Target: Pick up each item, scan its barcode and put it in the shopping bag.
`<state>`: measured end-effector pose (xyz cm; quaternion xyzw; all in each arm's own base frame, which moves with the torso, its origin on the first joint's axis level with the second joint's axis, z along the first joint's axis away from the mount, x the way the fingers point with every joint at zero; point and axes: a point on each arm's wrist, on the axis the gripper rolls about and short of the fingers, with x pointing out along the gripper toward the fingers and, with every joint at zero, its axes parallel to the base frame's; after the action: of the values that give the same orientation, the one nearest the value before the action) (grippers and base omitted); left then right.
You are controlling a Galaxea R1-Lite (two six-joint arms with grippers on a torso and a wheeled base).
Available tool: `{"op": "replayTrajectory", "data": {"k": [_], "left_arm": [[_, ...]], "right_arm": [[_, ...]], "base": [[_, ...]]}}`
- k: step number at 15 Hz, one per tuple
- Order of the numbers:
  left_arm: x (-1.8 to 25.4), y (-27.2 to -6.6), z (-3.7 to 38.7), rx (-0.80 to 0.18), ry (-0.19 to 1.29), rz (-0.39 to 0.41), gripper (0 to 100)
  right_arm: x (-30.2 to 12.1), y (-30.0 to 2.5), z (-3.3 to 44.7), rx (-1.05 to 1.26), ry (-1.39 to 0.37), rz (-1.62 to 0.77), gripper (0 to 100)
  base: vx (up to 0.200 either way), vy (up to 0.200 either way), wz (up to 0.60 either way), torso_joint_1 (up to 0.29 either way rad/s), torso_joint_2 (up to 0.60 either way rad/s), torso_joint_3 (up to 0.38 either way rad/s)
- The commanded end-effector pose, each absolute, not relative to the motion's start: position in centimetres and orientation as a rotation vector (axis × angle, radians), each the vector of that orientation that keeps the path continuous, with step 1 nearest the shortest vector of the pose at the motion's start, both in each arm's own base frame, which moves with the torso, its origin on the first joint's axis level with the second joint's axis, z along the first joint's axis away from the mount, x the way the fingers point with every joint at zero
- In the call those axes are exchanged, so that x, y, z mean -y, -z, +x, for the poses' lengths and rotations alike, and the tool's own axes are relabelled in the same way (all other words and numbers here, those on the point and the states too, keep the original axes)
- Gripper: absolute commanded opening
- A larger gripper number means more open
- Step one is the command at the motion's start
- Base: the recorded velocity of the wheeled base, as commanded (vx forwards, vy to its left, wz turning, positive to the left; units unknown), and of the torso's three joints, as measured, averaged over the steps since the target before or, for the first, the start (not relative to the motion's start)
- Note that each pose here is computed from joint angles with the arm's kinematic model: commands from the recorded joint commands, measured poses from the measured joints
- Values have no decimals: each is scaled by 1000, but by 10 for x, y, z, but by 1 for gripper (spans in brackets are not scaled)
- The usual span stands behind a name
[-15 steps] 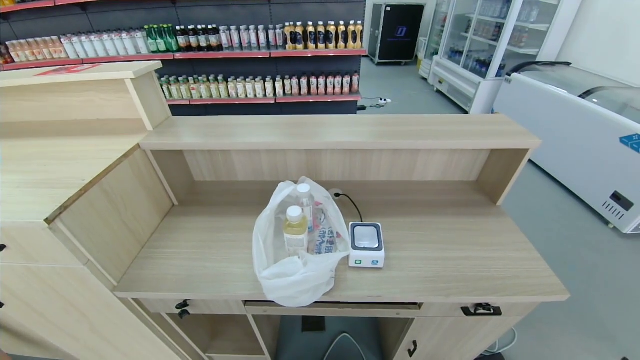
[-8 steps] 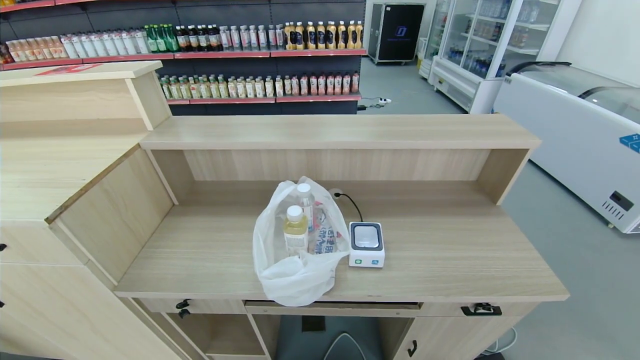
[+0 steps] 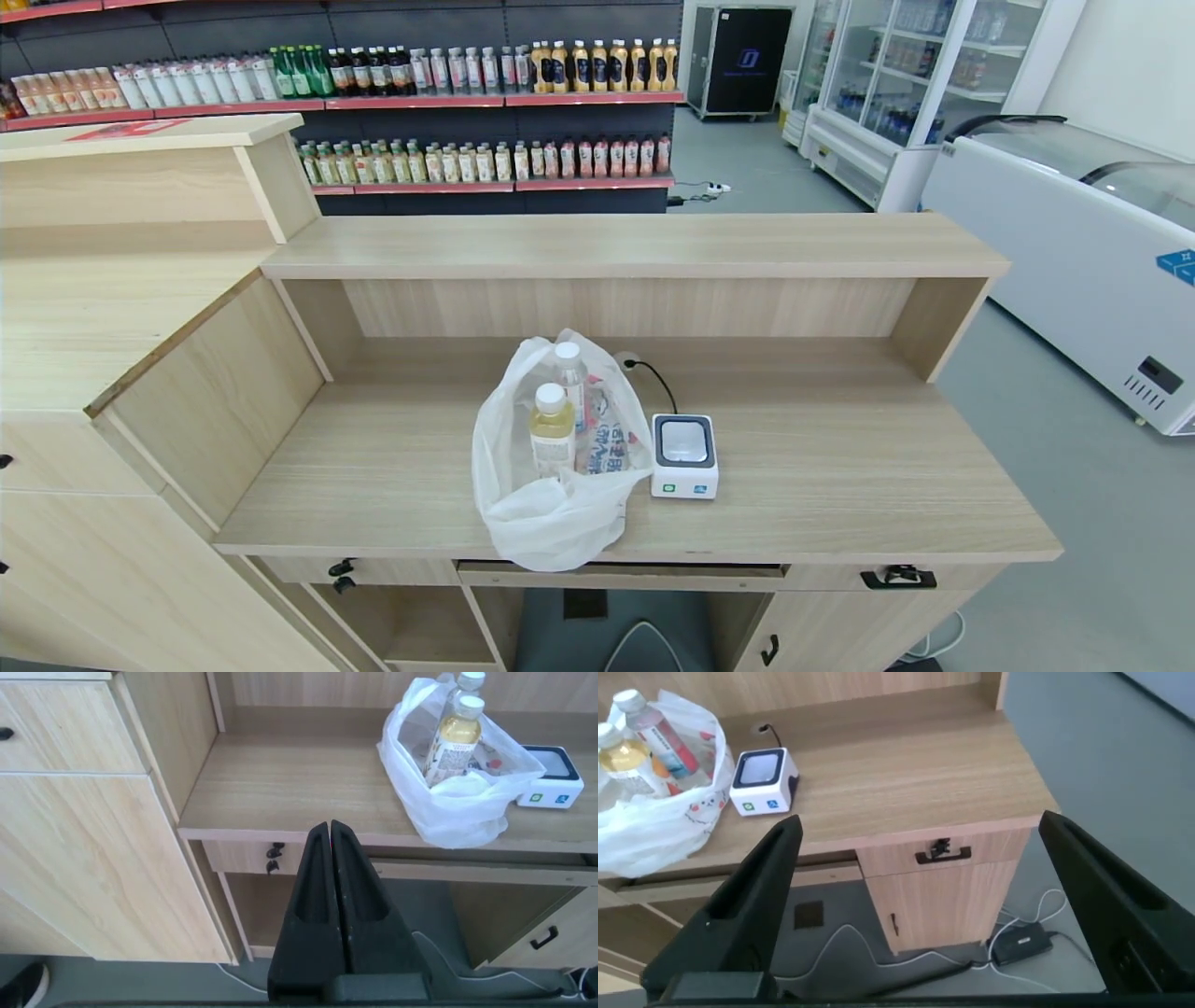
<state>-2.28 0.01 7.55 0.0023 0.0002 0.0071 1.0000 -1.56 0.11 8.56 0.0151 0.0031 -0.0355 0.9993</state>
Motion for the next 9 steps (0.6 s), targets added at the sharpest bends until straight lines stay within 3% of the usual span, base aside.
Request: {"op": "replayTrajectory", "data": {"k": [1, 9], "left_arm": [[0, -75, -23, 0, -15, 5, 0], [0, -75, -23, 0, -15, 5, 0]], "right_arm": [[-1, -86, -15, -11, 55, -3, 100], [-1, -86, -15, -11, 63, 0, 100]], "base": [[0, 0, 0, 0, 0, 0], [0, 0, 0, 0, 0, 0]]}}
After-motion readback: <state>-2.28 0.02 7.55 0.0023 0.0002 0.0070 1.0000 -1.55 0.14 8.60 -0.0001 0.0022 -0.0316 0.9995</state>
